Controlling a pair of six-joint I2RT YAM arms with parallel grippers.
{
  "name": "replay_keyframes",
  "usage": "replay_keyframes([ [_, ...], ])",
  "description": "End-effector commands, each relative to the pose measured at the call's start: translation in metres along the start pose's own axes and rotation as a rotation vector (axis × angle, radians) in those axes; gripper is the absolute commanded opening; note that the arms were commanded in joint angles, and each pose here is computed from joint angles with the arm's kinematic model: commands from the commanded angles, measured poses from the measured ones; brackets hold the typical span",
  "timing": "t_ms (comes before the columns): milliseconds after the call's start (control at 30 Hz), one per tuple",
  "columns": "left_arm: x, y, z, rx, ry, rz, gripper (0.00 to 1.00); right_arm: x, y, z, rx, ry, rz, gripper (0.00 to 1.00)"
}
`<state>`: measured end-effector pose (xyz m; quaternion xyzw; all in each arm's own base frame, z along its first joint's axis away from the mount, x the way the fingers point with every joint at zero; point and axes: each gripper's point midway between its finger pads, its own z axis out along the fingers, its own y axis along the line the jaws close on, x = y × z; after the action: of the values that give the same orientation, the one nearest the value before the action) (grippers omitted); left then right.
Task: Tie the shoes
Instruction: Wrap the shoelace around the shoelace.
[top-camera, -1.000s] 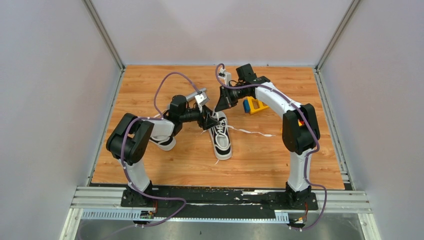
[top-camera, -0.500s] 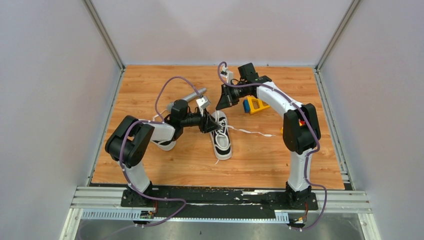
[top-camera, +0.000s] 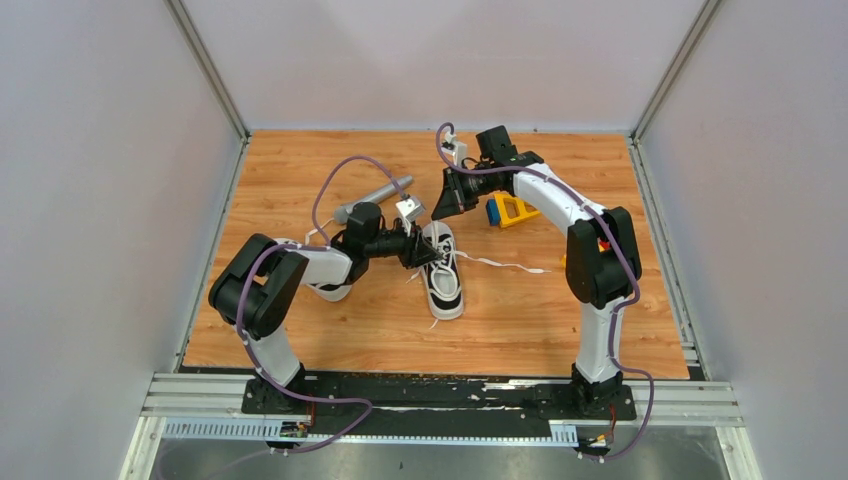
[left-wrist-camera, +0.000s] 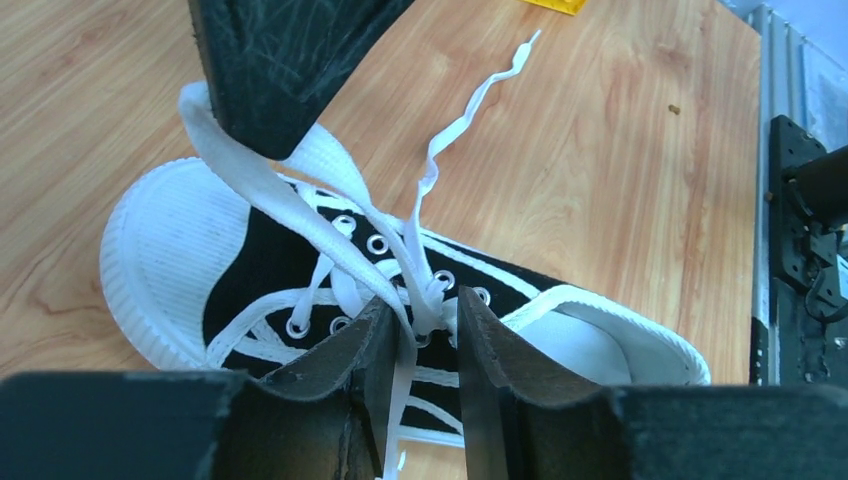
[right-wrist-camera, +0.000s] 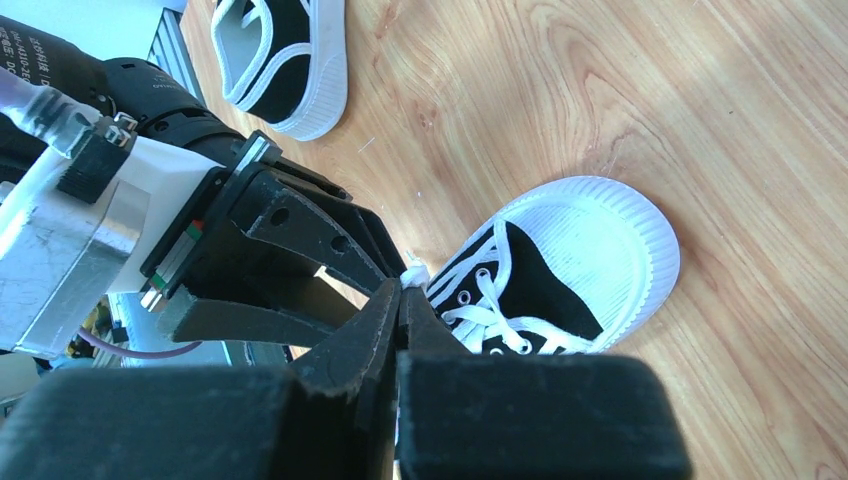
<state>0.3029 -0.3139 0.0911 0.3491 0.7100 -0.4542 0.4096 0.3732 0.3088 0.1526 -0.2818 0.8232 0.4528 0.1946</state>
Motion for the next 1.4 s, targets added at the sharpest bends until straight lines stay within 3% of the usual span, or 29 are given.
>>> replay_keyframes([
  [0, -0.019, 0.004, 0.004, -0.025, -0.016, 0.066, 0.34, -0.019, 0.012, -0.012, 0.0, -0.061, -0.043, 0.0],
  [133, -0.017, 0.003, 0.004, -0.021, -0.012, 0.059, 0.24, -0.018, 0.012, -0.013, 0.0, -0.061, -0.04, 0.0],
  [333, -0.023, -0.003, 0.008, 0.017, -0.03, 0.061, 0.19, -0.017, 0.011, -0.011, -0.005, -0.057, -0.028, 0.0],
  [467, -0.025, -0.003, 0.01, 0.028, -0.032, 0.061, 0.01, -0.015, 0.009, -0.011, -0.001, -0.054, -0.024, 0.0],
  [867, -0.011, 0.0, 0.013, 0.041, -0.003, 0.08, 0.0, -0.017, -0.007, -0.033, 0.045, -0.086, -0.002, 0.0],
  [900, -0.011, -0.001, 0.013, 0.05, 0.0, 0.081, 0.0, -0.016, -0.011, -0.038, 0.057, -0.089, 0.001, 0.02],
  [1000, -0.006, -0.002, 0.014, 0.069, 0.013, 0.081, 0.0, -0.005, -0.021, -0.053, 0.085, -0.068, -0.03, 0.23],
  [1100, -0.002, -0.006, 0.015, 0.111, 0.029, 0.086, 0.0, 0.021, -0.036, -0.079, 0.109, -0.023, -0.124, 0.33],
  [1167, 0.0, -0.008, 0.014, 0.12, 0.036, 0.092, 0.0, 0.041, -0.048, -0.1, 0.138, 0.014, -0.266, 0.38],
  [1267, 0.005, -0.009, 0.014, 0.142, 0.057, 0.11, 0.0, 0.087, -0.065, -0.118, 0.186, 0.175, -0.455, 0.42],
  [1367, 0.014, -0.009, 0.014, 0.152, 0.084, 0.109, 0.0, 0.118, -0.092, -0.124, 0.272, 0.32, -0.554, 0.44],
])
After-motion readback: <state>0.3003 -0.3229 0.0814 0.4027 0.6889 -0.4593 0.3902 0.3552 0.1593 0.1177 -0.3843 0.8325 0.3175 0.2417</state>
